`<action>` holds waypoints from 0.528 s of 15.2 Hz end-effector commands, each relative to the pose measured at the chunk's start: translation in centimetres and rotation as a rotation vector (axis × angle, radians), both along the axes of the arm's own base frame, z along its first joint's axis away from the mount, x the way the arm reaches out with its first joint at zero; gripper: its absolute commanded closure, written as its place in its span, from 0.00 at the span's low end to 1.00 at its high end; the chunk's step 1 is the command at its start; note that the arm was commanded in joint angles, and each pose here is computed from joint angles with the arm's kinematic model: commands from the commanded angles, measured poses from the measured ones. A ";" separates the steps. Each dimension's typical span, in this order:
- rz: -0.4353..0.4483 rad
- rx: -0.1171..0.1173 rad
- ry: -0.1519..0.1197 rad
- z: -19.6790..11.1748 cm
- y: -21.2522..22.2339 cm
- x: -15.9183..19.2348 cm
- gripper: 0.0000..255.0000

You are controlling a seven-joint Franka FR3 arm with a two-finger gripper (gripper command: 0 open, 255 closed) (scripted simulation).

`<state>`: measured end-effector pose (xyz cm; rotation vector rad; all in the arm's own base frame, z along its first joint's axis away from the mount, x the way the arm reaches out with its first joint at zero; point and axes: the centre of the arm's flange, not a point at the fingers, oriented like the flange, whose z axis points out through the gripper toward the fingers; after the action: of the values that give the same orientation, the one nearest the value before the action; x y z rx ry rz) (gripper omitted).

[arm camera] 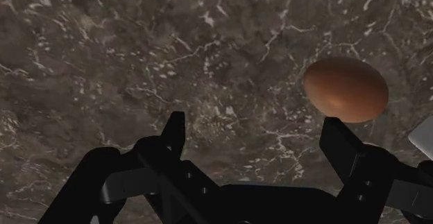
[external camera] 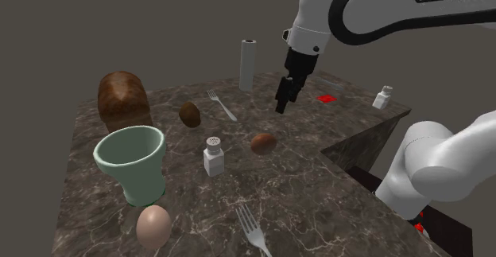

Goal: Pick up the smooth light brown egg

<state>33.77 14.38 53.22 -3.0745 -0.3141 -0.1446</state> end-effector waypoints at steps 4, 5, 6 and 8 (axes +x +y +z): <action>0.167 -0.029 -0.052 -1.6 6.6 -0.2 0.00; 0.200 -0.035 -0.062 -2.0 7.9 -0.4 0.00; 0.233 -0.041 -0.072 -2.3 9.2 -0.6 0.00; 0.282 -0.050 -0.087 -2.8 11.1 -1.1 0.00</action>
<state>32.93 24.37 50.57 -3.0422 -0.7190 -0.2507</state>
